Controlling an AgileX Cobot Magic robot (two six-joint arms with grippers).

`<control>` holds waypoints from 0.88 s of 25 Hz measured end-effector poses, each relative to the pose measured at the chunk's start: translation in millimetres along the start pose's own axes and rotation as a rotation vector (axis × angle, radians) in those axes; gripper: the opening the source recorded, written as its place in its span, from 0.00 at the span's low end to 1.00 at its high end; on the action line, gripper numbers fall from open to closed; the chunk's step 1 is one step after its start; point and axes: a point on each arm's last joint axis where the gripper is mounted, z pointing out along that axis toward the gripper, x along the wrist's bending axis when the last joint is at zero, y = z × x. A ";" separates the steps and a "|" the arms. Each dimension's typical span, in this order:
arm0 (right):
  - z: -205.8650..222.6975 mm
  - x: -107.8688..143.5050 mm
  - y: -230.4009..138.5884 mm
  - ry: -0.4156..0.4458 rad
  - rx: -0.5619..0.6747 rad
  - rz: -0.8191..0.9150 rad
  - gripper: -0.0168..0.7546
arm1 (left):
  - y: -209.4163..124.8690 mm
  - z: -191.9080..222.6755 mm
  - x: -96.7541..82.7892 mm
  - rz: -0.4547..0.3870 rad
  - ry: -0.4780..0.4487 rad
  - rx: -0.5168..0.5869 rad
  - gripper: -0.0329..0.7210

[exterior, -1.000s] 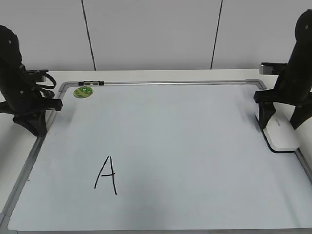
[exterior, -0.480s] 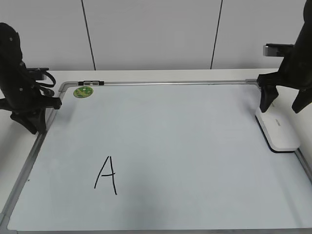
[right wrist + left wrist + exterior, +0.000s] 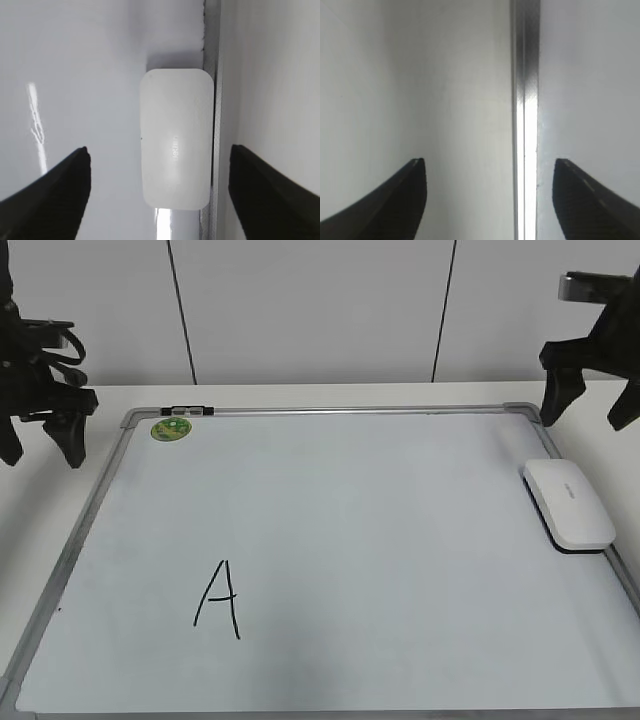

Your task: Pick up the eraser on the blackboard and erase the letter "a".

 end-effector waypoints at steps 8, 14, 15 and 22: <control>-45.7 5.3 -12.4 0.008 -0.095 0.029 0.74 | -6.5 -25.5 -1.2 -0.007 -0.022 -0.039 0.79; -54.7 10.7 -47.9 0.028 -0.053 0.035 0.72 | -29.1 -63.1 -1.0 0.001 -0.013 -0.100 0.79; -55.4 11.8 -54.9 0.028 -0.044 0.032 0.72 | -36.8 -69.2 0.1 -0.002 -0.012 -0.106 0.79; -82.0 19.5 -120.7 0.026 -0.055 0.012 0.72 | -87.4 -96.7 1.7 -0.013 -0.015 -0.153 0.76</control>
